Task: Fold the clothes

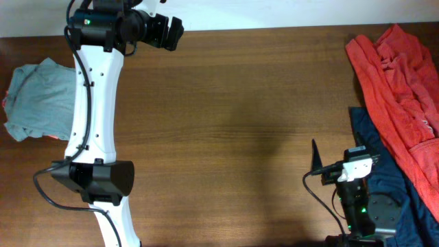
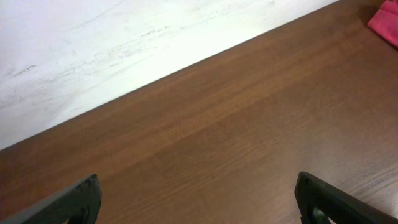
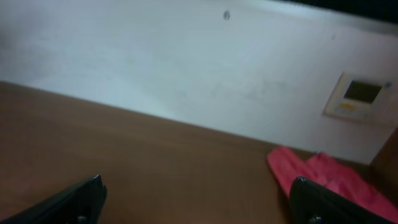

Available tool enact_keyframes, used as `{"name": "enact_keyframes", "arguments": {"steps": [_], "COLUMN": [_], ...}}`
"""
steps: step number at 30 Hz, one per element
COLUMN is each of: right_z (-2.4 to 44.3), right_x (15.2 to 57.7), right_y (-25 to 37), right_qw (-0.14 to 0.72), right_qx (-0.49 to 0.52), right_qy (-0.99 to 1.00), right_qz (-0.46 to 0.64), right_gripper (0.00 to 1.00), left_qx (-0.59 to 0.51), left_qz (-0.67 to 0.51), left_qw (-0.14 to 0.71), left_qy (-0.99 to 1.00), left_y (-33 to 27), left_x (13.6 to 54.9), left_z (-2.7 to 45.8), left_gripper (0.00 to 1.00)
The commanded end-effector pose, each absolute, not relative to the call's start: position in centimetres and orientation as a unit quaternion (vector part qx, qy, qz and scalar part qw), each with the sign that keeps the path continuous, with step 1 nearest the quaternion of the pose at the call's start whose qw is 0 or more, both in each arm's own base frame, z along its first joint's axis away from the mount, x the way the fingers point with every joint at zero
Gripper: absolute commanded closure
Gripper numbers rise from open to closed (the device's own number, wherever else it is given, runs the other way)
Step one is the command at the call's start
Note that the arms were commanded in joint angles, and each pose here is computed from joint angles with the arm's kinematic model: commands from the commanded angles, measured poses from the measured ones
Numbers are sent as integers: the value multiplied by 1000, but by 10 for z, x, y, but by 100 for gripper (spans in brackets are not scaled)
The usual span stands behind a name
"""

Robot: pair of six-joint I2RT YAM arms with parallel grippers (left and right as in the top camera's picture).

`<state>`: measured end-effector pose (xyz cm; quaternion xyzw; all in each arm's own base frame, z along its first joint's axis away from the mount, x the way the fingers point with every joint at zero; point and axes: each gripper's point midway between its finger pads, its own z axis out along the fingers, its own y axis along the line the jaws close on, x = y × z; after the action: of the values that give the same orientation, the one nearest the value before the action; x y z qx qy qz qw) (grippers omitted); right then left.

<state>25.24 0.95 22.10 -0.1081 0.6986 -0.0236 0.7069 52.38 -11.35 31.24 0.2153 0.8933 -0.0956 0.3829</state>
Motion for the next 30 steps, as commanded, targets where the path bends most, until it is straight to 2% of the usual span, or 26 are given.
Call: {"name": "enact_keyframes", "arguments": {"steps": [1, 13, 30], "right_z": [206, 162, 162], "right_x": [250, 245, 244], "right_y": [10, 11, 12], "right_qw": [710, 688, 688], "right_qx": [-107, -105, -107], "right_qy": [696, 718, 717], "right_qz": [-23, -17, -14], "right_gripper": [1, 1, 1], "left_qx": [220, 220, 220], "left_qz": [-91, -91, -91], "left_qw": [387, 387, 387], "left_qy": [891, 891, 891], "left_y": [-112, -112, -112], "left_x": [523, 523, 523], "left_z": [316, 316, 316], "left_gripper": [1, 1, 1]}}
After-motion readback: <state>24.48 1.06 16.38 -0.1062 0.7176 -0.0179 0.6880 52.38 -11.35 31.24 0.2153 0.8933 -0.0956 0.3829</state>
